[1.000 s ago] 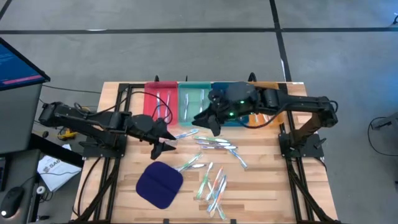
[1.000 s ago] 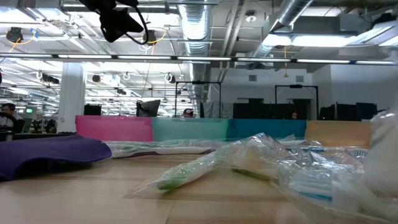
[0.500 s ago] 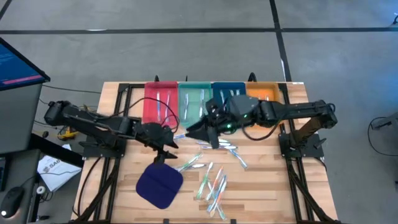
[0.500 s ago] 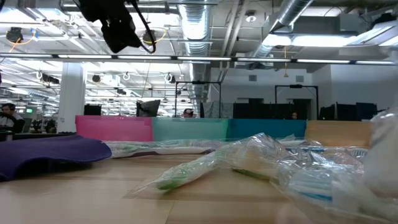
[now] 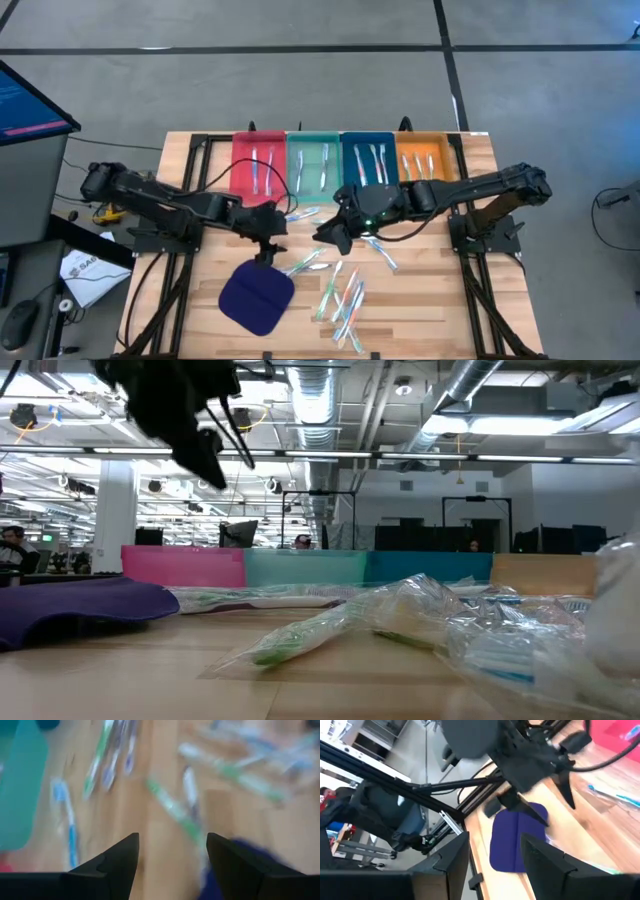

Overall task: Pick & Place Toothbrushes
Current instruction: Put the blue toothbrush into the red bin

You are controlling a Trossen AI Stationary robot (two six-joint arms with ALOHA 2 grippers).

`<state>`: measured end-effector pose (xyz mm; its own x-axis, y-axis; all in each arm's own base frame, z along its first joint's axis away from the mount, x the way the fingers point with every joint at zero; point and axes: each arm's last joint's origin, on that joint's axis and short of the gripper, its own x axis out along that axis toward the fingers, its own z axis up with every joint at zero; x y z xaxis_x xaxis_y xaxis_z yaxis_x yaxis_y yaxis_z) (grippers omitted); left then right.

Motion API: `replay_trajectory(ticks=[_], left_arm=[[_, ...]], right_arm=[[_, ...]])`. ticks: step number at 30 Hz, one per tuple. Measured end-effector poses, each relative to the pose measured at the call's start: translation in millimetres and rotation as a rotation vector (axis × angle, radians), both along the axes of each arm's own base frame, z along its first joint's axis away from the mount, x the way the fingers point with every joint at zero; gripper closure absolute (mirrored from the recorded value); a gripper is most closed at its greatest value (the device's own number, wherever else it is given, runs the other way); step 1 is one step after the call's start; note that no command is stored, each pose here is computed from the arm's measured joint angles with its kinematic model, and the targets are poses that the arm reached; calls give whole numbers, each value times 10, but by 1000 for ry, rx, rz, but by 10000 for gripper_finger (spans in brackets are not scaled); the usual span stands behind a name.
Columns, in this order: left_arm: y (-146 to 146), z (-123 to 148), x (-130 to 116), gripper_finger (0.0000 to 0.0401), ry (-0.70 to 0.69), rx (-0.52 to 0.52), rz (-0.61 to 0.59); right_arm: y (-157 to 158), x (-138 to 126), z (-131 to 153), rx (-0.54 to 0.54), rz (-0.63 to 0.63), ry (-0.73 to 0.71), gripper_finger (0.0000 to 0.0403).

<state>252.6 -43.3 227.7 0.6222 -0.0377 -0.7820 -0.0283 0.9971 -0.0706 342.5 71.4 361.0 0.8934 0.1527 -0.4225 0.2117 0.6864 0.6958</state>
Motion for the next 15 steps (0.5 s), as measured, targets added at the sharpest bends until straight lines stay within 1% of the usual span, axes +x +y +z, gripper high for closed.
replay_trajectory(ticks=[1,4,7,11,13,15], left_arm=[[1,-58,24,174,25,31,-2],[29,-276,55,174,155,129,43],[60,-433,126,174,212,144,58],[132,-544,231,174,204,138,94],[184,-538,294,174,155,125,119],[243,-520,309,174,137,121,140]], right_arm=[[1,5,5,1,0,-8,232],[-24,24,40,0,-7,-48,233],[-42,41,72,-7,-7,-87,235],[-44,61,133,-5,-6,-152,236],[-40,62,144,-3,-5,-162,236],[-38,62,142,-2,-5,-161,235]])
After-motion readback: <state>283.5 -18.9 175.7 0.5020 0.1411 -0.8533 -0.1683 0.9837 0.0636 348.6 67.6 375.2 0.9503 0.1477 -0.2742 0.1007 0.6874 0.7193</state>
